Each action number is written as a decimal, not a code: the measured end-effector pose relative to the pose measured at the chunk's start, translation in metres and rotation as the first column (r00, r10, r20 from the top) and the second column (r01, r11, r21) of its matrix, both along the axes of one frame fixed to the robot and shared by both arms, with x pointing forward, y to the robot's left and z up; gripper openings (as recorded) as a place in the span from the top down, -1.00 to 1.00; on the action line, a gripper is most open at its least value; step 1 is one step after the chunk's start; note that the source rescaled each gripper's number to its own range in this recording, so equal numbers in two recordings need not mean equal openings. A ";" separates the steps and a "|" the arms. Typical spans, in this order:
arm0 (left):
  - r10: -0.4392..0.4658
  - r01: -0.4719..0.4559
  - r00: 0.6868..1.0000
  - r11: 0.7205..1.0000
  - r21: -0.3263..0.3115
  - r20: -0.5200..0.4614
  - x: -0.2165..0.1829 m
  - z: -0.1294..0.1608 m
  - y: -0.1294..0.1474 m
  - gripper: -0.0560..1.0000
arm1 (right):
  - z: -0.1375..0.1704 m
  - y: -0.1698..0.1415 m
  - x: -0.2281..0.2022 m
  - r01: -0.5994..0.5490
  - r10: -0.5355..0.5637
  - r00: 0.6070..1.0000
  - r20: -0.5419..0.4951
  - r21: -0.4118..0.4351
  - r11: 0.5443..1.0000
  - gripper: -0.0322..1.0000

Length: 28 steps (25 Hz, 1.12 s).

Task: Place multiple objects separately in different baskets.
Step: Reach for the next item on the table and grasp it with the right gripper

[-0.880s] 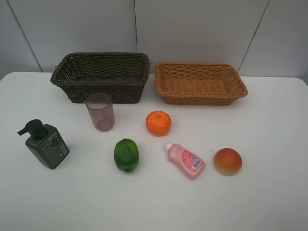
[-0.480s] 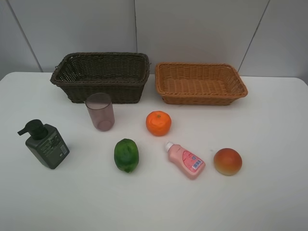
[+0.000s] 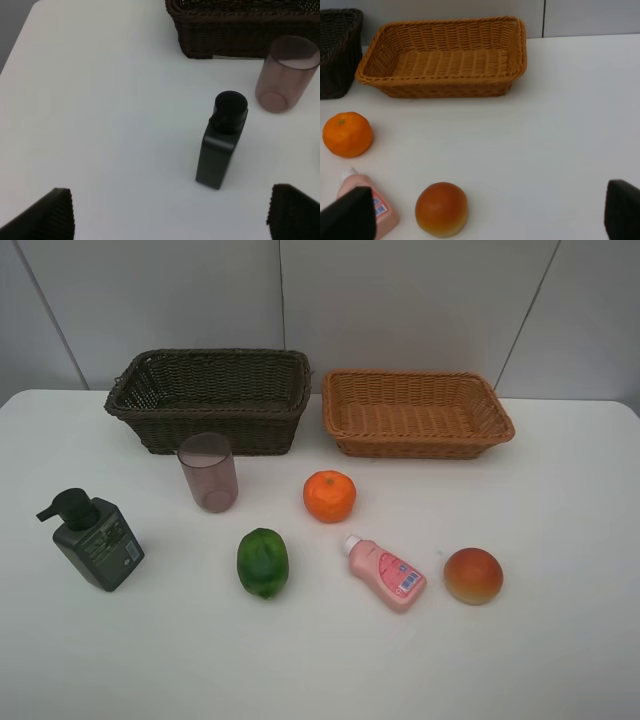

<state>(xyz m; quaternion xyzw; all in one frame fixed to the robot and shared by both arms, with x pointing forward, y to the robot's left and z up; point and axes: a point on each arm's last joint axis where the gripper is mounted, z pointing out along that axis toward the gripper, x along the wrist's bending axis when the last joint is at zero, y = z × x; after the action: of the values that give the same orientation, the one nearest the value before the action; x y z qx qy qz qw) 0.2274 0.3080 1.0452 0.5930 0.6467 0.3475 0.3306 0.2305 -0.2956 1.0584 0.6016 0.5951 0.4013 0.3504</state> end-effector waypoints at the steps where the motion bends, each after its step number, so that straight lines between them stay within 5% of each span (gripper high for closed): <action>1: 0.000 0.000 1.000 1.000 0.000 0.000 0.000 0.000 0.000 -1.00 | 0.000 0.000 0.000 0.000 0.000 1.000 0.000 0.000 1.000 -0.99; 28: 0.000 0.000 1.000 1.000 0.000 0.000 0.000 0.000 0.000 -1.00 | 0.000 0.000 0.000 0.000 0.000 1.000 0.000 0.000 1.000 -0.99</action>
<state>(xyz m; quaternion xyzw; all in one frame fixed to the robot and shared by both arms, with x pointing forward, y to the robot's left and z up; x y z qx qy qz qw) 0.2274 0.3080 1.0452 0.5930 0.6467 0.3475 0.3306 0.2305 -0.2956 1.0584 0.6016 0.5951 0.4013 0.3504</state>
